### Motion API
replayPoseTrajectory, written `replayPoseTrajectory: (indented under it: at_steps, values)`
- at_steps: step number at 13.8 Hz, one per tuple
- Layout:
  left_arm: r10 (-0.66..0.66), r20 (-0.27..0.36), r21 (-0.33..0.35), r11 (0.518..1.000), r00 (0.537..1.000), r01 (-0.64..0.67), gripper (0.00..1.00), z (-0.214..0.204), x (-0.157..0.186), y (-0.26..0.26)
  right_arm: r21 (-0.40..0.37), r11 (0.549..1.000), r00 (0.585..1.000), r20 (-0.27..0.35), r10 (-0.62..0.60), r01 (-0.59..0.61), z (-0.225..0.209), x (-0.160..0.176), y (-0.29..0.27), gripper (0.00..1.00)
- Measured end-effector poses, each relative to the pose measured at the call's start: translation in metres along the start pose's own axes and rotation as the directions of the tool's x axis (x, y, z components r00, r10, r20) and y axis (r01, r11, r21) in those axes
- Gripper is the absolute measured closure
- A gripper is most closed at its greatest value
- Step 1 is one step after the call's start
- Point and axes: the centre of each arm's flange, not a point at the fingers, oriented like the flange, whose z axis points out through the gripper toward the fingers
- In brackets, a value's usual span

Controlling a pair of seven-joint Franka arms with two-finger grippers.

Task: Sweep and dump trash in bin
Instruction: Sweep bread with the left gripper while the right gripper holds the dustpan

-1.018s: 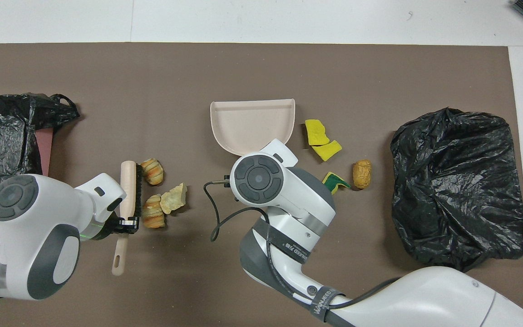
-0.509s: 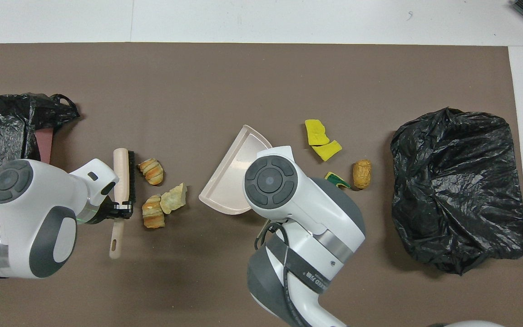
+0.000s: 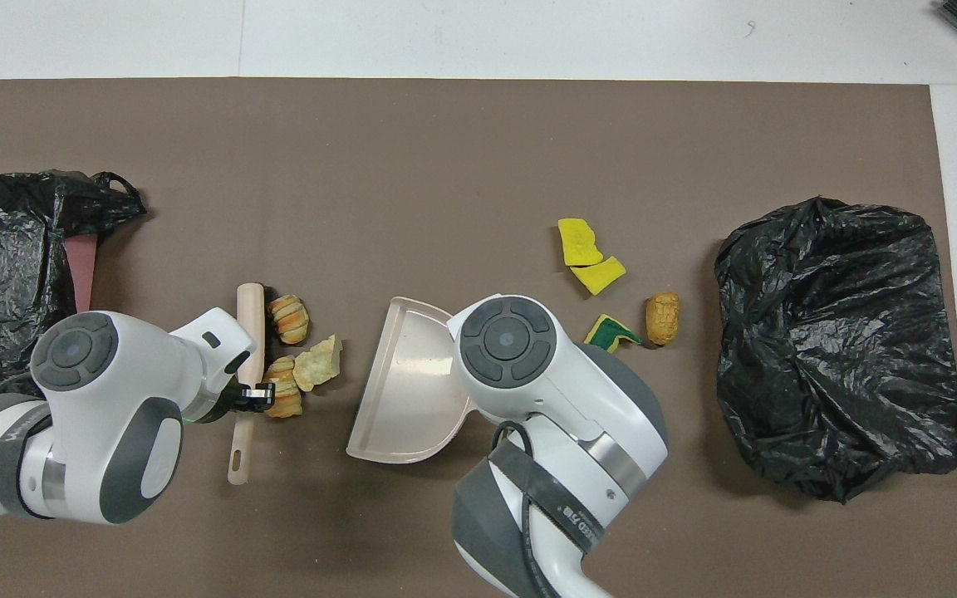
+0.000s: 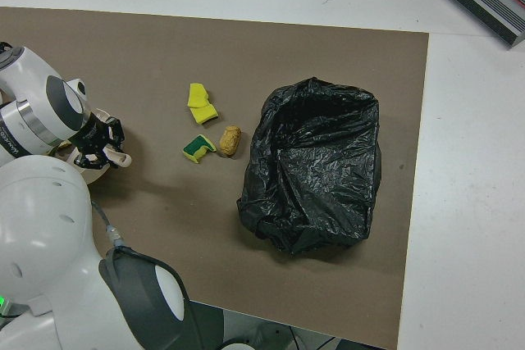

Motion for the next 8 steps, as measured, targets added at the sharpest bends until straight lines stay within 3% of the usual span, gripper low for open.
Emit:
replayPoseTrajectory:
  at_steps: [4, 8]
  values:
    - [0.056, 0.02, 0.009, 0.998, 0.998, -0.056, 0.74, 0.004, -0.011, 0.028, -0.043, 0.999, 0.998, -0.059, -0.022, 0.02, 0.039, 0.002, -0.01, 0.68]
    - [0.072, 0.042, -0.056, 0.996, 0.997, -0.07, 0.74, 0.005, -0.025, 0.062, -0.074, 0.997, 0.998, -0.064, -0.025, 0.02, 0.043, -0.004, -0.017, 0.68]
